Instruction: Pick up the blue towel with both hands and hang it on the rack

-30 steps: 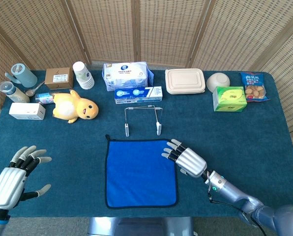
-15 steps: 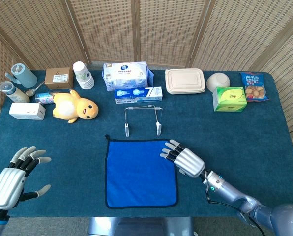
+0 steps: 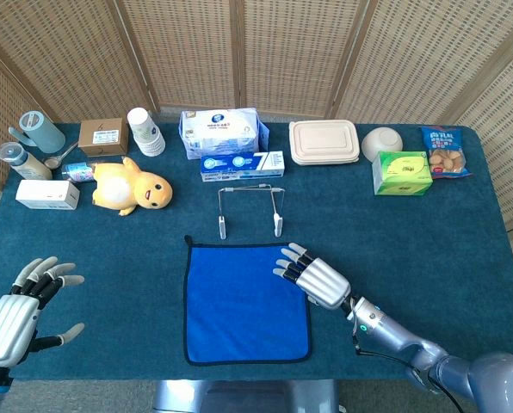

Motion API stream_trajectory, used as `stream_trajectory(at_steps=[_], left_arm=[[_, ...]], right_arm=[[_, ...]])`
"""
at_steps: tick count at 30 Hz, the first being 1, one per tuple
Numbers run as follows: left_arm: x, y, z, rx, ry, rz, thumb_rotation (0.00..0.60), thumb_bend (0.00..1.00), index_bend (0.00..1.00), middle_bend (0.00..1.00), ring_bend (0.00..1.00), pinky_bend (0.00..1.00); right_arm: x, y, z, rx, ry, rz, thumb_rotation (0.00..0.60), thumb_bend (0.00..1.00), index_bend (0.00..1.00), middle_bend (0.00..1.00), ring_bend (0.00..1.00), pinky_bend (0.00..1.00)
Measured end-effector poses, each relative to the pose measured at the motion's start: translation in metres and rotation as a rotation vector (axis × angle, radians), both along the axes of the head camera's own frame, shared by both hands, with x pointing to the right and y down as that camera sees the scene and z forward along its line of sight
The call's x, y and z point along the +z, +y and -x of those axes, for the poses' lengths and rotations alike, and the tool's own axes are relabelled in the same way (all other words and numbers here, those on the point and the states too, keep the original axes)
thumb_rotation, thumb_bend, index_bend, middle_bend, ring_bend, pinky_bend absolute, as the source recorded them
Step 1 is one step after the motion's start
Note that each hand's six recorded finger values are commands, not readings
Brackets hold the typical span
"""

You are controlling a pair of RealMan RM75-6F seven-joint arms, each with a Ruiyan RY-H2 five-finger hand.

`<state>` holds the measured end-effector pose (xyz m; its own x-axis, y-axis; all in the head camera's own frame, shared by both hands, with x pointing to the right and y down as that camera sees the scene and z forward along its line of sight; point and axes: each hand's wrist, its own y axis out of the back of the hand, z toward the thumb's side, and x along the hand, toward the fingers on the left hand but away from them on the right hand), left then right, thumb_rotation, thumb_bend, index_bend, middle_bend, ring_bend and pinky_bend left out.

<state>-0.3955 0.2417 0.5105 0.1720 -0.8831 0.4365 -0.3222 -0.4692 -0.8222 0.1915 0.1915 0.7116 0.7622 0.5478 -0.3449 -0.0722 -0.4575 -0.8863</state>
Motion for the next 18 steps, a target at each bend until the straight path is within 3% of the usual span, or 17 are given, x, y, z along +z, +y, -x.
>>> stream_trajectory(at_steps=[12,18], left_arm=[[0.004,0.003,0.008,-0.016,0.008,0.007,0.6,0.23,0.3,0.21,0.12,0.07],[0.004,0.003,0.012,-0.023,0.012,-0.002,0.6,0.23,0.3,0.22,0.12,0.07]], right_arm=[[0.002,0.002,0.015,0.006,-0.001,0.007,0.6,0.02,0.21,0.21,0.08,0.11],[0.002,0.003,0.021,0.008,-0.01,0.005,0.6,0.12,0.21,0.21,0.08,0.11]])
